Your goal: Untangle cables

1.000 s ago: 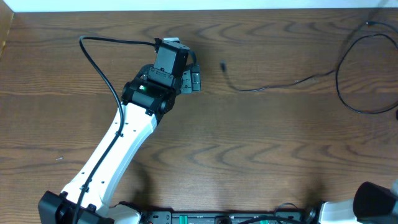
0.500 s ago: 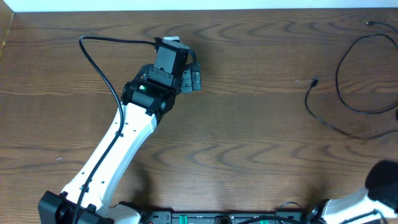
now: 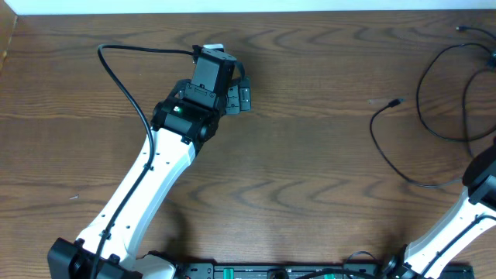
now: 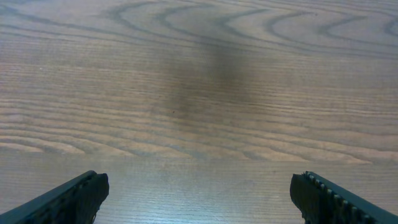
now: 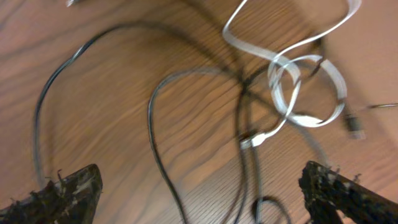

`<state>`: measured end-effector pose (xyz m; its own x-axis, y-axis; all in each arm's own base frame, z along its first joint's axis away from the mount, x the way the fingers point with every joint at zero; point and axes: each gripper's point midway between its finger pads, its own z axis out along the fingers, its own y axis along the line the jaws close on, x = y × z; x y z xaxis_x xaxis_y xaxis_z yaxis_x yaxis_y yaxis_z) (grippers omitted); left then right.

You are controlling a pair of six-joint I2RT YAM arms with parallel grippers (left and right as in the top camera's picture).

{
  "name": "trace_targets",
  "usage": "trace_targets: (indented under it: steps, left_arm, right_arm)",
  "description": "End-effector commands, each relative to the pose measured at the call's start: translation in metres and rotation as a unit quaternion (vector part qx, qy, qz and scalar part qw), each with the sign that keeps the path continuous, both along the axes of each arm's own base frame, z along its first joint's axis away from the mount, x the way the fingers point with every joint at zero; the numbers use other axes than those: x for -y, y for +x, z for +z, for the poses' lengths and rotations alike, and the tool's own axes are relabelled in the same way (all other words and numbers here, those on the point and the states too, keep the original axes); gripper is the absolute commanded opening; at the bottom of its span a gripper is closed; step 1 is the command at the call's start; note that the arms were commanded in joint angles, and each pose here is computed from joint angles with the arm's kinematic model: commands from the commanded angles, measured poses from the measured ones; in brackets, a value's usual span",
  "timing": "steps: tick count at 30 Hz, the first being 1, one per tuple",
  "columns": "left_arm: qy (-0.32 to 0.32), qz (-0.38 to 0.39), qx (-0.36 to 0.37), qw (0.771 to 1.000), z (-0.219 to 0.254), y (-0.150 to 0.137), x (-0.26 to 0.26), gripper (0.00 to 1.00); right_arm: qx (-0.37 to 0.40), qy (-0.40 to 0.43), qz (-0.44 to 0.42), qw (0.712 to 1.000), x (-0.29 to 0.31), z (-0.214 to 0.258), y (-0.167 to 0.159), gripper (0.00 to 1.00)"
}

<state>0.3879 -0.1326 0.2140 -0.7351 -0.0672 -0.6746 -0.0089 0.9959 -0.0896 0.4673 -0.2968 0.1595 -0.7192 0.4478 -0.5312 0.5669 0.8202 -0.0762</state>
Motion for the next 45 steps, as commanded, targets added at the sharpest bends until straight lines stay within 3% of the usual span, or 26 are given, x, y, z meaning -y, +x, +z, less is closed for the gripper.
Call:
trace_targets:
  steps: [1,6,13,29,37,45]
  left_arm:
    - [0.004,0.007,0.0,1.0,-0.001,0.003,-0.002,1.0]
    - [0.004,0.007,-0.001,1.0,-0.002,0.003,-0.002,1.0]
    - [0.004,0.007,-0.001,1.0,-0.002,0.003,-0.002,1.0]
    - [0.011,0.007,-0.015,1.0,-0.007,-0.002,-0.005,1.0]
    - [0.011,0.007,-0.015,1.0,-0.007,-0.003,-0.005,1.0]
    - [0.011,0.007,-0.014,1.0,-0.006,-0.002,-0.005,1.0]
  right_arm:
    - [0.017,0.037,0.086,0.996,-0.043,0.014,0.014,0.99]
    - [-0.029,0.102,0.17,0.98,-0.108,0.0,0.009,0.99]
    - [-0.109,0.182,0.219,0.952,-0.186,-0.016,-0.017,0.99]
    - [-0.196,0.22,0.259,0.92,-0.248,0.005,-0.073,0.9]
    - [-0.276,0.207,0.191,0.919,-0.262,-0.064,-0.096,0.88]
    - [-0.275,0.207,0.17,0.923,-0.285,-0.115,-0.099,0.75]
